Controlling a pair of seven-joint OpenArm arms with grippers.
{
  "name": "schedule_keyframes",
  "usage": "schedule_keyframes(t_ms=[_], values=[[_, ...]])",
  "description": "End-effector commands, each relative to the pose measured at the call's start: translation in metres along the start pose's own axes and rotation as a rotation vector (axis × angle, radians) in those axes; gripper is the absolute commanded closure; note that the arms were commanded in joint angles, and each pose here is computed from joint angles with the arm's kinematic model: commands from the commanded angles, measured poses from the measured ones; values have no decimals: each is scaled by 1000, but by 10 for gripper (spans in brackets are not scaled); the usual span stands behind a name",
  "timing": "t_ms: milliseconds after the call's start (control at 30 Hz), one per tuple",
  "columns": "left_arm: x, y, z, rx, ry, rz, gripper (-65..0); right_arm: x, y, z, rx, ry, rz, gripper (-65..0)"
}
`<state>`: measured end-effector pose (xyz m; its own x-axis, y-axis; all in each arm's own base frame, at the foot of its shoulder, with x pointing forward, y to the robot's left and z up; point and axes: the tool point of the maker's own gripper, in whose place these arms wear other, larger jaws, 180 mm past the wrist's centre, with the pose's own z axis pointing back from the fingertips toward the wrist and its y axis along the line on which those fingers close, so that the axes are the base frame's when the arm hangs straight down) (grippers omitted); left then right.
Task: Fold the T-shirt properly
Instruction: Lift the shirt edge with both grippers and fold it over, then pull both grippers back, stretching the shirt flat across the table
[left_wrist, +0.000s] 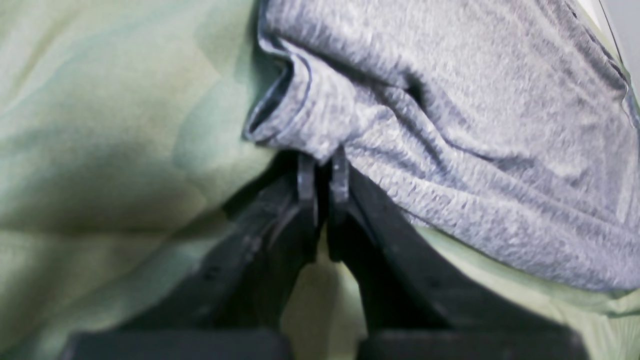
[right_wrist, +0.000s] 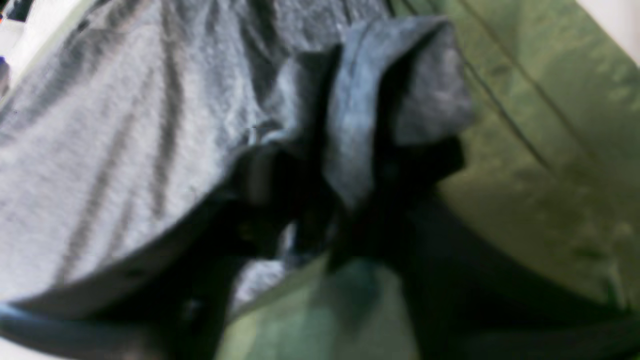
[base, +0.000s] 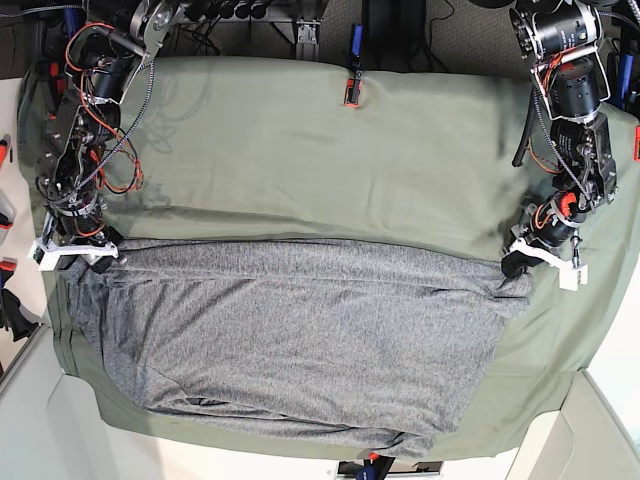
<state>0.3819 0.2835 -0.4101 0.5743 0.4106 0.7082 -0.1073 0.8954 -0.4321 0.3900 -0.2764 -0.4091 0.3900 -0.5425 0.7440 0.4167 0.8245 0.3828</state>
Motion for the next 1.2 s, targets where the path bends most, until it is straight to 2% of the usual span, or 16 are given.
schedule_keyframes(t_ms=[0,33,67,233,333,533,767,1033,1167], values=[[7,3,1,11,4,-23,0,13,3,-1,4,-24,16,-91],[7,3,2,12,6,-24,0,12,2,-1,0,-21,24,-10],[7,4,2,12,11,-26,0,11,2,-1,1,-19,24,0],[21,-9,15,-64,6,-65,0,11,7,5,22,23,47,0],[28,-13,32,-83,1,-111,0,18,6,21,23,22,82,0],[41,1,76,-32,-53,-221,0,19,-2,52,18,22,132,0],[29,25,121,41,-54,-248,0,-7,-12,89,46,73,147,0],[9,58,180,147,-40,-247,0,-35,-36,137,11,133,226,0],[-2,56,195,104,-26,-267,0,-45,-44,158,-4,154,258,0]])
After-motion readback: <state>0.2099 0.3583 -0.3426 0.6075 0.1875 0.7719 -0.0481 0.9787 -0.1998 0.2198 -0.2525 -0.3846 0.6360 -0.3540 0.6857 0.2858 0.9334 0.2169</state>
